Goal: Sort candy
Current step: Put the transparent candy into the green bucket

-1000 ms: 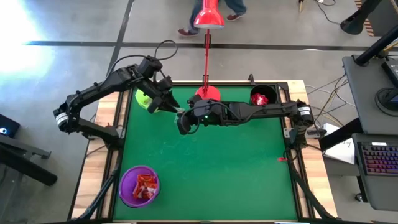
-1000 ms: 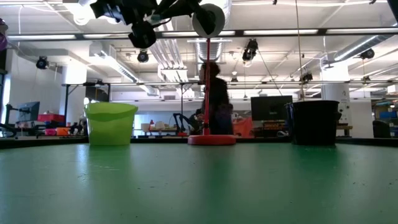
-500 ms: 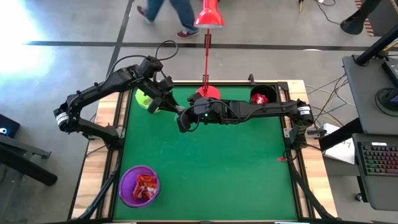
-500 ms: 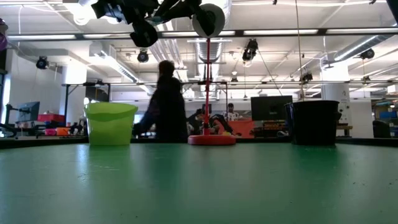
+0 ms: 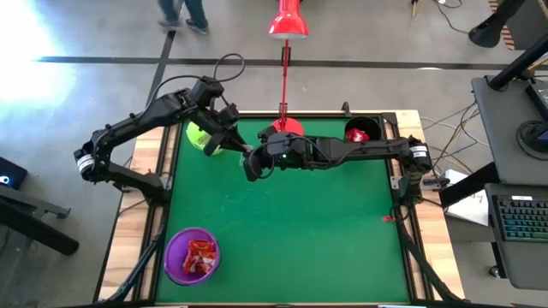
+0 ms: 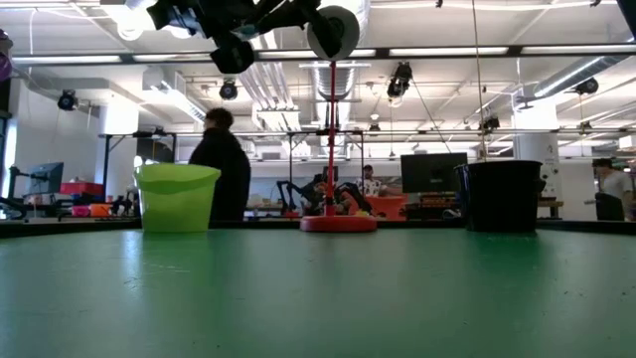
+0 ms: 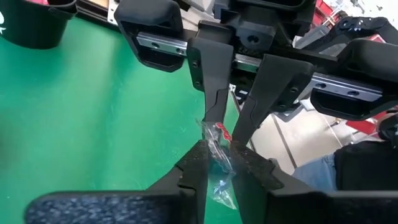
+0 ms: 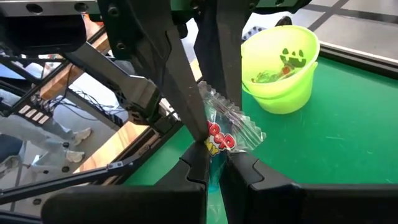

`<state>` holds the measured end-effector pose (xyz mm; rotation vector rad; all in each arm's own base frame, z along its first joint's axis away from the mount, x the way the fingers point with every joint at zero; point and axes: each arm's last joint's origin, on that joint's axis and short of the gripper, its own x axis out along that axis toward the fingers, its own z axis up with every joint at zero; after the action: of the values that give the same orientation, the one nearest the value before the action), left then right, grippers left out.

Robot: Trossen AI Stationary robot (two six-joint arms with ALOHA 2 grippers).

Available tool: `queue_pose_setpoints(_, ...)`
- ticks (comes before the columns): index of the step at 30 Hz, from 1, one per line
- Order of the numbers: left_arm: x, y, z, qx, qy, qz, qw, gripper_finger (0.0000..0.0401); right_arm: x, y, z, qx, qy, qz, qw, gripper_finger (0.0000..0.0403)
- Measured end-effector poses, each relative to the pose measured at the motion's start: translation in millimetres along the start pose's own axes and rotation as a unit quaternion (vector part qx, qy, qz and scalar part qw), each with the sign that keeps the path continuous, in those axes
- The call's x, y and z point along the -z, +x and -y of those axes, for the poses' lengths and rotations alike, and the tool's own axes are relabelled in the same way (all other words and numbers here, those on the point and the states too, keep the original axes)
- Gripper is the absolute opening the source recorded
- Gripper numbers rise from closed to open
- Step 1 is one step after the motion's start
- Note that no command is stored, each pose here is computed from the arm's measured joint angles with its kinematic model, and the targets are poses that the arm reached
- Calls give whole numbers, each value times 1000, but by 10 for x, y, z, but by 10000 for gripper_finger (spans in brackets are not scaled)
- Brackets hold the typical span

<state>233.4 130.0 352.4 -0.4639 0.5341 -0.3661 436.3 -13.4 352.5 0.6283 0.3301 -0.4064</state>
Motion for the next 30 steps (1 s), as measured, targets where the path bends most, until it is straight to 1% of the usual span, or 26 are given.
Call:
queue_pose_setpoints(6, -5, 4, 3, 1, 10, 1, 1000, 6, 1, 1, 2, 2, -1, 1, 1000, 12)
queue_pose_setpoints(15, -5, 12, 14, 13, 11, 1, 1000, 1, 1, 1, 0, 1, -14, 1, 1000, 16)
queue_pose_setpoints(18, -4, 16, 18, 15, 11, 1, 1000, 0, -6, 4, 8, -2, -14, -1, 1000, 34)
queue_pose_setpoints(26, -5, 17, 20, 17, 11, 1, 1000, 0, -14, 8, 17, -5, -13, -4, 1000, 107)
queue_pose_setpoints(30, -2, 14, 23, 16, 9, 1, 1000, 0, -7, 8, 23, -2, -14, -8, 1000, 133)
